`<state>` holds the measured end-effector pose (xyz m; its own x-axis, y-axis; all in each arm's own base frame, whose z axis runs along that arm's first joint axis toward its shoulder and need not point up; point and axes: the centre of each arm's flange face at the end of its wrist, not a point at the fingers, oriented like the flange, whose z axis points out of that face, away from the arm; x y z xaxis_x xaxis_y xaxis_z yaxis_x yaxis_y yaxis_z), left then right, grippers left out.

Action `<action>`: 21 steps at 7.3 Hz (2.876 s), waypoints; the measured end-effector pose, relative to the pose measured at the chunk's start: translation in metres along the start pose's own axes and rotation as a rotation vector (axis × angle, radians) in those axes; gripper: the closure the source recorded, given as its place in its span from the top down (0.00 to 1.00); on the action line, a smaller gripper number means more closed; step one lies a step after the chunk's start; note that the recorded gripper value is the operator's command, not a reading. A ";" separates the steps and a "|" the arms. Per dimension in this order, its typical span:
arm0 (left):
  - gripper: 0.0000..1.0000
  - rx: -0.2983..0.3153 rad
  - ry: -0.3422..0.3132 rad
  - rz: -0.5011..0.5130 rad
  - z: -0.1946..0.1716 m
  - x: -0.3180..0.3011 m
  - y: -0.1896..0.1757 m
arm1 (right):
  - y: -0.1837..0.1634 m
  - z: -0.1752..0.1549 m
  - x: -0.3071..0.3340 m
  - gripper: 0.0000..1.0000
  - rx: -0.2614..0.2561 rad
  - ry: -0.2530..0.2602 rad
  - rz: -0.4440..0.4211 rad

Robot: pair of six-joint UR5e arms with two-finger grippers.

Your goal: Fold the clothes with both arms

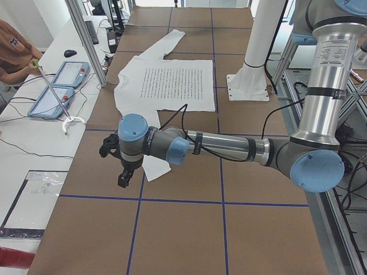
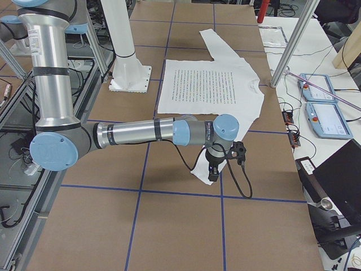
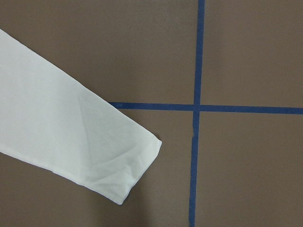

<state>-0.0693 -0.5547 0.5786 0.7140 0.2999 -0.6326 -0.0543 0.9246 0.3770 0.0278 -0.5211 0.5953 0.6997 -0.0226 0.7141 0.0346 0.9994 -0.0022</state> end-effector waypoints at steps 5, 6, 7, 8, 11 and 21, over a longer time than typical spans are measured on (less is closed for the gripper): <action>1.00 0.016 -0.003 0.005 -0.009 0.010 0.000 | 0.000 0.001 0.001 1.00 0.011 -0.002 -0.010; 1.00 0.014 -0.002 0.004 -0.009 0.010 0.005 | 0.002 0.005 0.005 1.00 0.032 -0.003 -0.031; 1.00 0.015 -0.001 0.005 -0.010 0.012 0.010 | 0.004 0.009 0.009 1.00 0.055 -0.005 -0.051; 1.00 0.016 -0.001 0.007 -0.011 0.014 0.015 | 0.006 0.012 0.012 1.00 0.066 -0.007 -0.061; 1.00 0.017 0.002 0.012 -0.013 0.017 0.026 | 0.005 0.020 0.008 1.00 0.064 -0.017 -0.080; 1.00 0.020 0.002 0.022 -0.015 0.020 0.030 | -0.023 0.148 -0.003 0.85 0.052 -0.060 0.182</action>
<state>-0.0670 -0.5178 0.5672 0.7116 0.3207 -0.6252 -0.0561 0.9129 0.4044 -0.0805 -0.5396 0.6971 0.6471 0.1590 0.7457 -0.1266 0.9868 -0.1006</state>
